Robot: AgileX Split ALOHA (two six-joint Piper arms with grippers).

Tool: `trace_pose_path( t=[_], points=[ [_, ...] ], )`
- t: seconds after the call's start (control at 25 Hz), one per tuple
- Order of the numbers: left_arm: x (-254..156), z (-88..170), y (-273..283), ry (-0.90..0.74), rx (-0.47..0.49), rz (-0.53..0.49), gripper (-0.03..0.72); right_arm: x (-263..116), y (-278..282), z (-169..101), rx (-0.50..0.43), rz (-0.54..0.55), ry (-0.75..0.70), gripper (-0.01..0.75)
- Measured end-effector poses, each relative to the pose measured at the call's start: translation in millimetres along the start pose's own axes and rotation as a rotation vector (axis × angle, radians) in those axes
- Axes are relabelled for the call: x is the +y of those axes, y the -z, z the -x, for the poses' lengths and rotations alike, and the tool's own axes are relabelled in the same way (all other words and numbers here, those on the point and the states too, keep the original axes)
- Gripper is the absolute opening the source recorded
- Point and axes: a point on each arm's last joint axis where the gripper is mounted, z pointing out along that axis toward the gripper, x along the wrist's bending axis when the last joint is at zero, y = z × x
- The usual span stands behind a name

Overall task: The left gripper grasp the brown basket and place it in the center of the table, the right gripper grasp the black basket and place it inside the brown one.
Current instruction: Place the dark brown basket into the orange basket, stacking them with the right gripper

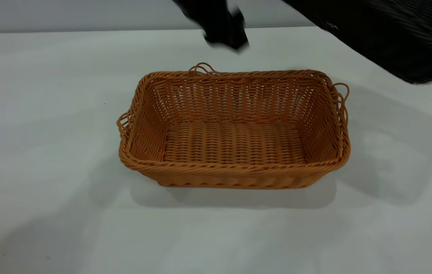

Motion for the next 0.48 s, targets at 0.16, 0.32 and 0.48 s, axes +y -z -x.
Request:
trace_pose_path(
  t=[0.16,0.32,0.48],
  points=[
    [-10,-47,49,0.241,0.053,0.017,0.54,-15,-28,-30,-0.037,-0.125,0.046,0.076],
    [-24,-78,86,0.351,0.081,0.019,0.54,-35,-57,-53,-0.12,-0.25,0.197,0.076],
    [-44,-97,99,0.403,0.086,-0.006,0.54,-45,-81,-72,-0.123,-0.256,0.227,0.076]
  ],
)
